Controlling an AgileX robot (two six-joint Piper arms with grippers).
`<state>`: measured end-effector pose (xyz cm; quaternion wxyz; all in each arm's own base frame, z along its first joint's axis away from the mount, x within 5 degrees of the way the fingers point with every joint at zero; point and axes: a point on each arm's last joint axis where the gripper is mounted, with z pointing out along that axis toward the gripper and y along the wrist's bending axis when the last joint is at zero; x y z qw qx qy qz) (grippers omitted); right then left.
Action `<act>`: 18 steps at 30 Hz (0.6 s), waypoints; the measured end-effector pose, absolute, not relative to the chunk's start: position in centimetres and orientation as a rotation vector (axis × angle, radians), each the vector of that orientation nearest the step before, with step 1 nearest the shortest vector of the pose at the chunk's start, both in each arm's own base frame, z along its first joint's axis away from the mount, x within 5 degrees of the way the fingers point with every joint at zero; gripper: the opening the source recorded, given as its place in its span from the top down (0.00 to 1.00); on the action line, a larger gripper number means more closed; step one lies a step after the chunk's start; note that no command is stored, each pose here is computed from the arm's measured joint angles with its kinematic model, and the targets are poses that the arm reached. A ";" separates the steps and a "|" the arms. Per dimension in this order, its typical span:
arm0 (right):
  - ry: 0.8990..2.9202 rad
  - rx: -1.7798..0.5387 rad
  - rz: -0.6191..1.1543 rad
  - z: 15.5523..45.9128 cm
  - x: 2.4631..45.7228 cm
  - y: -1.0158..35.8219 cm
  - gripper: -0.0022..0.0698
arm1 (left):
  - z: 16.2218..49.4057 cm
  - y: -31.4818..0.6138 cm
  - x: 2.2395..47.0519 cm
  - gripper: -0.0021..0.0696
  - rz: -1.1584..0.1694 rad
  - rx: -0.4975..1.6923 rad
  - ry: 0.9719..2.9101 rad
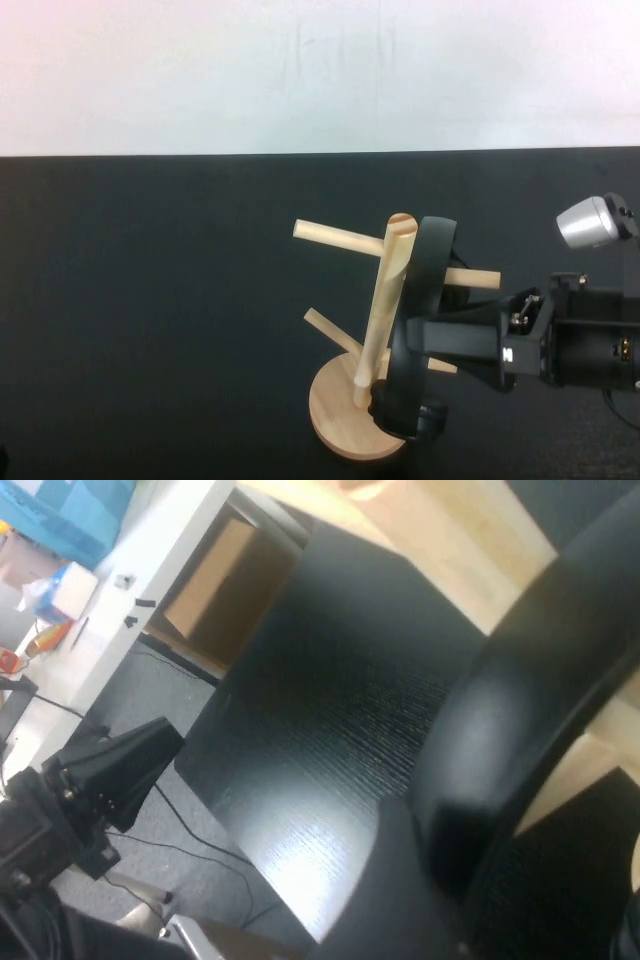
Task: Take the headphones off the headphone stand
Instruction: Pick up the headphones from the headphone stand
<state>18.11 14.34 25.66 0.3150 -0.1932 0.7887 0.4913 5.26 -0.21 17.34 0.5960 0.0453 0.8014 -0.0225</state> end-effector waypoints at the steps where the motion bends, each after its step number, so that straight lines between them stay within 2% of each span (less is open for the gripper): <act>1: 2.076 -0.514 1.303 25.7 18.1 14.4 0.32 | 17.3 -0.2 5.3 0.97 -0.052 0.105 1.861; 13: 2.156 -0.615 1.402 23.4 17.6 16.7 0.34 | 17.3 -0.2 5.3 0.97 -0.052 0.105 1.861; 15: 2.170 -0.630 1.399 23.1 17.5 17.1 0.40 | 17.3 -0.2 5.3 0.97 -0.052 0.105 1.861; 17: 2.173 -0.634 1.396 23.0 17.5 17.1 0.52 | 17.3 -0.2 5.3 0.97 -0.052 0.105 1.861; 18: 2.171 -0.636 1.394 23.0 17.5 17.2 0.61 | 17.3 -0.2 5.3 0.97 -0.052 0.105 1.861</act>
